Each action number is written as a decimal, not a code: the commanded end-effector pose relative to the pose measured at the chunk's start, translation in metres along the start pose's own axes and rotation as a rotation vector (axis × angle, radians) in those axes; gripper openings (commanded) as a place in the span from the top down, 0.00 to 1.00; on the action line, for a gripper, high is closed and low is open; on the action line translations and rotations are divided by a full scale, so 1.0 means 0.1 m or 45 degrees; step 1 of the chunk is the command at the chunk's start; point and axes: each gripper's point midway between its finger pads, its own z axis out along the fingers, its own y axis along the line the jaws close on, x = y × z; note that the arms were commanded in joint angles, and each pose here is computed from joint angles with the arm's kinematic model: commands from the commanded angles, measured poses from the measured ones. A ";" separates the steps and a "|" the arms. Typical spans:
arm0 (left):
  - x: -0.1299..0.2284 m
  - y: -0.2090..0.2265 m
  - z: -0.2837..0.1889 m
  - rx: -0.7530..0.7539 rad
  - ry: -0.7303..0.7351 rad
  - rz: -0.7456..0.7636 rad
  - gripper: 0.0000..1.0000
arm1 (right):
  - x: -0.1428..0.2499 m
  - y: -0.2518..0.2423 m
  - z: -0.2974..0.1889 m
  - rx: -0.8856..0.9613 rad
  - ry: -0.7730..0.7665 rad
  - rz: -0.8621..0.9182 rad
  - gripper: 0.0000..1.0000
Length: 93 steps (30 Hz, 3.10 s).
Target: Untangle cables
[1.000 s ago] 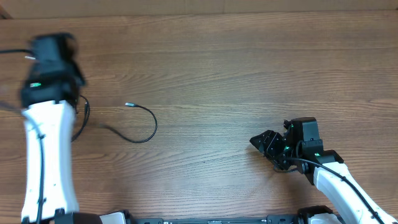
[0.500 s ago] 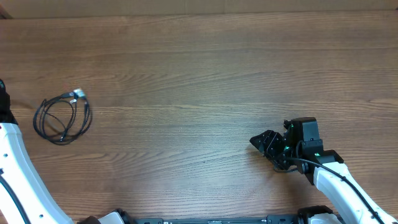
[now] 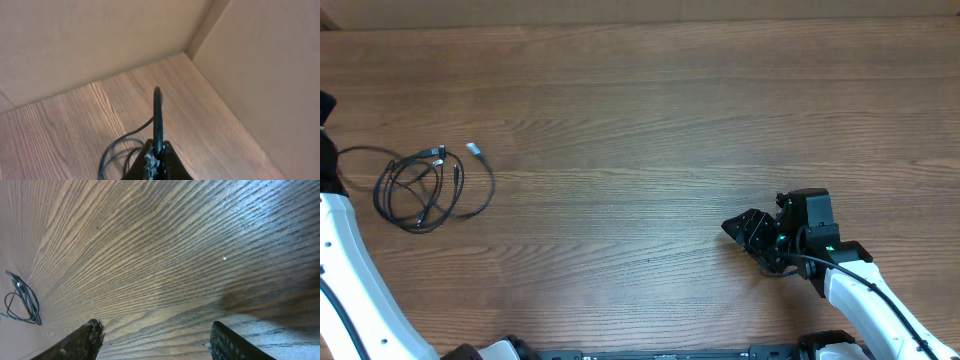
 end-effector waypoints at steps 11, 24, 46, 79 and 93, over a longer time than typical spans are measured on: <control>0.13 -0.04 0.10 0.007 0.079 0.006 0.90 | -0.02 0.01 -0.01 -0.010 -0.006 -0.006 0.33; 0.29 -0.21 0.08 0.139 0.187 0.008 0.26 | -0.02 0.02 -0.01 -0.011 -0.008 -0.007 0.33; 2.79 -0.15 0.17 -0.209 1.222 0.378 0.12 | -0.01 0.01 -0.01 -0.007 -0.003 -0.004 0.33; 3.54 0.65 1.06 -0.314 0.870 0.089 0.12 | -0.01 0.01 -0.01 -0.007 -0.004 -0.004 0.33; 3.82 0.85 1.11 -0.417 0.967 0.146 0.74 | -0.01 0.01 -0.01 -0.007 -0.004 -0.004 0.33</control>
